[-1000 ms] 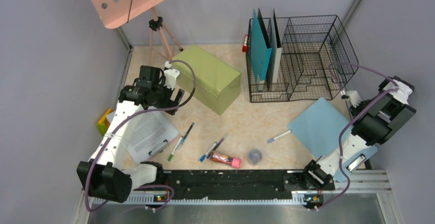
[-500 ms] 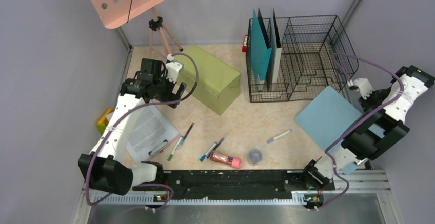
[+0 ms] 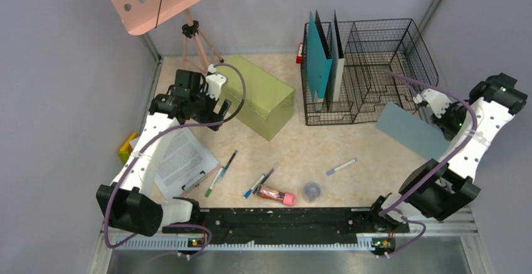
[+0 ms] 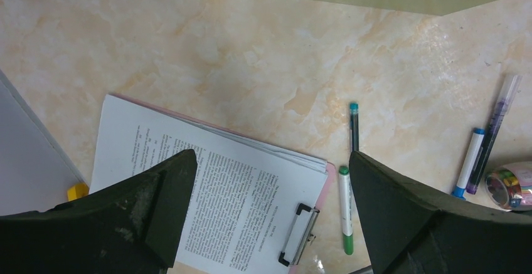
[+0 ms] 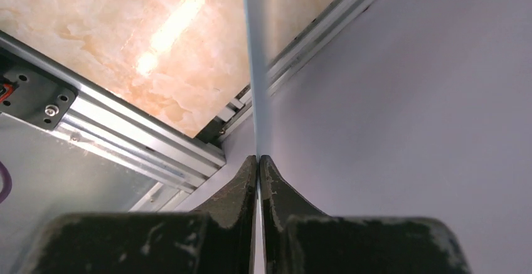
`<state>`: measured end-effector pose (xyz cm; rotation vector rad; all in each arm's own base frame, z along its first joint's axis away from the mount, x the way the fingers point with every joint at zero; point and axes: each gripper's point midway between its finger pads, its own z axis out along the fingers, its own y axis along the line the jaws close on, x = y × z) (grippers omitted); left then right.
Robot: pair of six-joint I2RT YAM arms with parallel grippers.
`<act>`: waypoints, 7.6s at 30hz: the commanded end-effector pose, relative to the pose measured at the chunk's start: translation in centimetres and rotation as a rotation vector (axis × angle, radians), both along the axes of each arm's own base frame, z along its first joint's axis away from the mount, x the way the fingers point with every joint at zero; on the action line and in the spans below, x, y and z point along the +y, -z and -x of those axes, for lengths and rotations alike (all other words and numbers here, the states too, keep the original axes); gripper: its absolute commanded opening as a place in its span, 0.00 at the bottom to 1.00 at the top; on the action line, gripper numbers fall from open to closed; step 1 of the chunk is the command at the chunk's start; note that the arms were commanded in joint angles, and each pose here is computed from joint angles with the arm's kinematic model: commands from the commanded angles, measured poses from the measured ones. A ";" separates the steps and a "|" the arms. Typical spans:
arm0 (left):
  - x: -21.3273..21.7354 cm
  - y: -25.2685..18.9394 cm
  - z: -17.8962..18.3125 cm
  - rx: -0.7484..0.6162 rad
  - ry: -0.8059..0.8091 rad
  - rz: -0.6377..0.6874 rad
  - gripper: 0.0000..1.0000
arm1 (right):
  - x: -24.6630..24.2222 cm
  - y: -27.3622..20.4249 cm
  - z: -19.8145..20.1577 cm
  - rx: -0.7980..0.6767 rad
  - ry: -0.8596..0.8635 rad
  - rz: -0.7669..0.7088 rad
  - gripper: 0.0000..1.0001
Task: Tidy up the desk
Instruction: Pick up the folder from the corner of the board, then move the storage box to the center of the board.
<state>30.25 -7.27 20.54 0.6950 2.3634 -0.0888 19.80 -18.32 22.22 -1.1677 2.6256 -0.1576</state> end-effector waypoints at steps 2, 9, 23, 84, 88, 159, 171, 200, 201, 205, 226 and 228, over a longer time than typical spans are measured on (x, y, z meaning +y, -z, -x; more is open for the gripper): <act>-0.4 -1.5 -1.0 -0.066 0.017 0.007 0.97 | 2.7 -1.4 0.5 -0.083 -0.068 0.024 0.00; -0.6 -1.5 -1.0 -0.069 0.022 0.013 0.97 | 3.5 0.2 1.3 -0.049 -0.058 -0.012 0.00; -0.6 -1.2 -0.9 -0.060 0.020 0.010 0.97 | 4.1 2.2 1.9 0.004 -0.048 -0.070 0.00; -20.2 -13.4 -6.8 -0.243 0.371 0.490 0.94 | 12.4 -4.3 -5.7 -0.415 -0.264 -0.409 0.00; -22.8 -14.4 -7.2 -0.258 0.439 0.519 0.94 | 15.0 -5.7 -6.2 -0.447 -0.300 -0.481 0.00; -20.6 -24.1 3.4 -0.086 0.809 1.134 0.00 | 27.6 -14.7 -10.0 -0.405 -0.040 -1.237 0.76; -20.8 -24.3 2.9 -0.064 0.804 1.175 0.00 | 29.6 -14.4 -7.8 -0.309 -0.156 -1.417 0.76; -23.9 -20.0 -6.3 -0.051 0.582 1.071 0.83 | 25.0 -15.1 -7.8 -0.405 0.065 -1.428 0.00; -23.4 -19.9 -7.2 -0.074 0.542 1.052 0.93 | 24.2 -15.0 -7.8 -0.405 0.099 -1.436 0.00; -22.3 -18.8 -10.7 -0.149 0.388 0.957 0.99 | 21.0 -14.5 -7.4 -0.408 0.187 -1.462 0.00; -28.4 -9.7 -21.2 -0.270 -0.046 0.643 0.90 | 17.0 -13.7 -3.1 -0.516 0.360 -1.496 0.00; -28.9 -9.3 -21.9 -0.277 -0.049 0.647 0.90 | 17.5 -14.9 -2.8 -0.538 0.327 -1.470 0.00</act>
